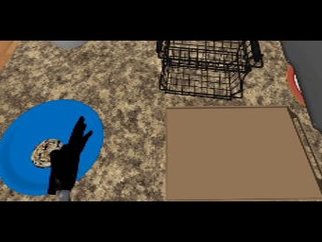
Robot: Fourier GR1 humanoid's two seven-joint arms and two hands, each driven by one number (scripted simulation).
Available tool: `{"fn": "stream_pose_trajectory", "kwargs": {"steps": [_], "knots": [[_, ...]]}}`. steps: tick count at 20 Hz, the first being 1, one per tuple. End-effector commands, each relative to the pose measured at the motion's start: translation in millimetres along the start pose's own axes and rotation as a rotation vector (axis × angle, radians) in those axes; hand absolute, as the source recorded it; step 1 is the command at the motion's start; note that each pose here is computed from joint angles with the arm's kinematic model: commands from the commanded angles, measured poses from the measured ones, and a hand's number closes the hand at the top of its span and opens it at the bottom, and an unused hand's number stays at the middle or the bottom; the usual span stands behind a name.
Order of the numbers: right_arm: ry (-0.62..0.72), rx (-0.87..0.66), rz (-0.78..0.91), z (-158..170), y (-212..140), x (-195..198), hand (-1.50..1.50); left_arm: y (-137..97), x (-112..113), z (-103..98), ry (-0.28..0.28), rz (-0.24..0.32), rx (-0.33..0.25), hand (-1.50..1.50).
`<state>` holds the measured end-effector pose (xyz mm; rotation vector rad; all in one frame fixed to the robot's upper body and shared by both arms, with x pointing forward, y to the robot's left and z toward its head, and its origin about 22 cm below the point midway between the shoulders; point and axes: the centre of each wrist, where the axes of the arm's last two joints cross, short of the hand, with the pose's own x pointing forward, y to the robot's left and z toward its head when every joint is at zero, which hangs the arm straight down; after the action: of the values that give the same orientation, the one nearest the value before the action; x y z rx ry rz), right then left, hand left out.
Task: Pick the eggplant from the tray and place it in the tiered basket
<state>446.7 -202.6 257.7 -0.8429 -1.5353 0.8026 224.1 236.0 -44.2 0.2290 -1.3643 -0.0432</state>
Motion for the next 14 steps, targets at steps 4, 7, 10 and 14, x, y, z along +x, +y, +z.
{"fn": "stream_pose_trajectory", "kwargs": {"steps": [4, 7, 10, 14], "knots": [[0.054, 0.028, -0.071, -17.8, 33.7, -5.2, 1.5, 0.6, -7.9, 3.9, 0.038, -0.016, -0.001, 0.0], [0.115, 0.079, -0.283, -10.6, 76.8, -21.7, 1.5, 0.5, -3.7, -2.7, 0.051, -0.005, -0.006, 0.0], [0.116, 0.098, -0.393, -15.9, 73.0, -21.2, -1.5, -4.7, -24.0, 11.7, 0.052, -0.015, -0.013, 0.0], [0.093, 0.069, -0.554, -13.8, 92.4, -19.4, -1.5, 13.3, -6.9, 7.9, 0.045, -0.012, -0.003, 0.0]]}}
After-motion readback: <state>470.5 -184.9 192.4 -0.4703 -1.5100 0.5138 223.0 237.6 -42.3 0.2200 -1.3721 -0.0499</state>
